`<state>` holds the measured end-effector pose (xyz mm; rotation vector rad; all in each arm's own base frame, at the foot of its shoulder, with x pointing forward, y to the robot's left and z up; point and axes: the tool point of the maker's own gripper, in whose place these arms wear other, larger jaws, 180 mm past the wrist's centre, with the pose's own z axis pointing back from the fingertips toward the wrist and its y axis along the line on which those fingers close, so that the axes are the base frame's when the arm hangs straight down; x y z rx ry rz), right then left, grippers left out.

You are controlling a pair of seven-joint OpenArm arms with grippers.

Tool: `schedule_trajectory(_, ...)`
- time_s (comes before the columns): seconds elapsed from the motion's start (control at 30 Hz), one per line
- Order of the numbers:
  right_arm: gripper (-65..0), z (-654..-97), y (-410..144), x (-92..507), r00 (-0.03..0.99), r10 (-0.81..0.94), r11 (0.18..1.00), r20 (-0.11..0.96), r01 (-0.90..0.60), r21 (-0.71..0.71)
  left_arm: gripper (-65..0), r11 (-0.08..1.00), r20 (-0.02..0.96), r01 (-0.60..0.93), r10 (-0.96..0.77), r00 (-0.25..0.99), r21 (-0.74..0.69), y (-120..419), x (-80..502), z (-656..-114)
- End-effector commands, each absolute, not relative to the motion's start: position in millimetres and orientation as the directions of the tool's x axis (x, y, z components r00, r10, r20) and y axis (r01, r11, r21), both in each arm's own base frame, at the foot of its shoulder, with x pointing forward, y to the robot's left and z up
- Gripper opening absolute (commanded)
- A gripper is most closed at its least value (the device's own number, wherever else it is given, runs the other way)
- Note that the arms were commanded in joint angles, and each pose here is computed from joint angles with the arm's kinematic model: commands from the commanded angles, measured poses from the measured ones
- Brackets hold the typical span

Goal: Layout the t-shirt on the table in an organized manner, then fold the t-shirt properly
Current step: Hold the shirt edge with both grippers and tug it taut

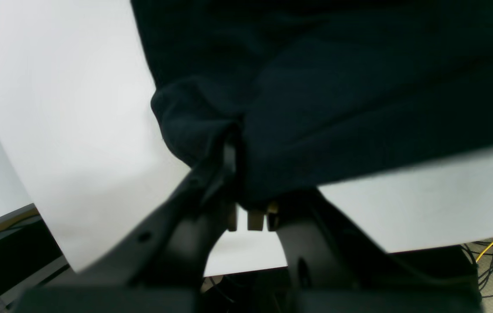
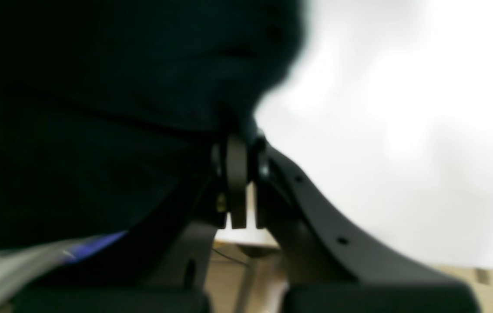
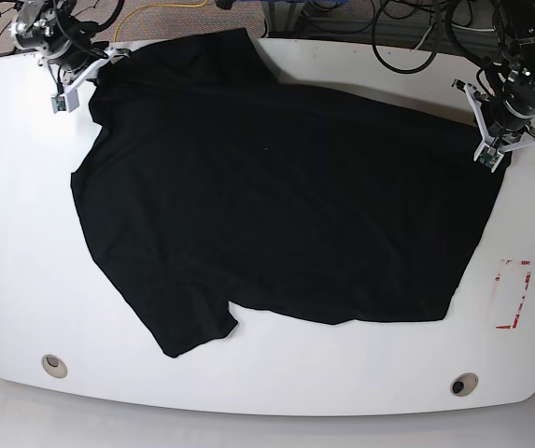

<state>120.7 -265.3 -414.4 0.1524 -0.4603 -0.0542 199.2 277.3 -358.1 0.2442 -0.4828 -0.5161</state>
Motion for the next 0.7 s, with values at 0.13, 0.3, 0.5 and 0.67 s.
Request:
schedule_trajectory(0.13, -63.7, -401.8, -289.1, 123.7, 0.910, -0.001, 0.996, 0.415, -0.035, 0.080, -65.0, 0.824, 0.367, 0.457, -0.561, 0.742, 0.335, 266.9, 196.7, -361.3)
schedule_trajectory(0.3, -63.7, -401.9, -290.0, 123.0, 0.914, 0.004, 0.996, 0.407, -0.039, 0.076, -65.0, 0.815, 0.357, 0.496, -0.579, 0.733, 0.301, 252.2, 191.9, -371.2)
schedule_trajectory(0.5, -63.6, -404.6, -287.2, 116.9, 0.924, 0.012, 0.996, 0.383, -0.047, 0.082, -65.0, 0.809, 0.348, 0.515, -0.588, 0.731, 0.284, 245.7, 186.6, -376.1)
schedule_trajectory(0.67, -63.6, -400.6, -278.0, 114.6, 0.924, 0.086, 0.990, 0.371, -0.121, 0.073, -65.0, 0.807, 0.342, 0.519, -0.589, 0.732, 0.280, 245.6, 183.8, -377.5)
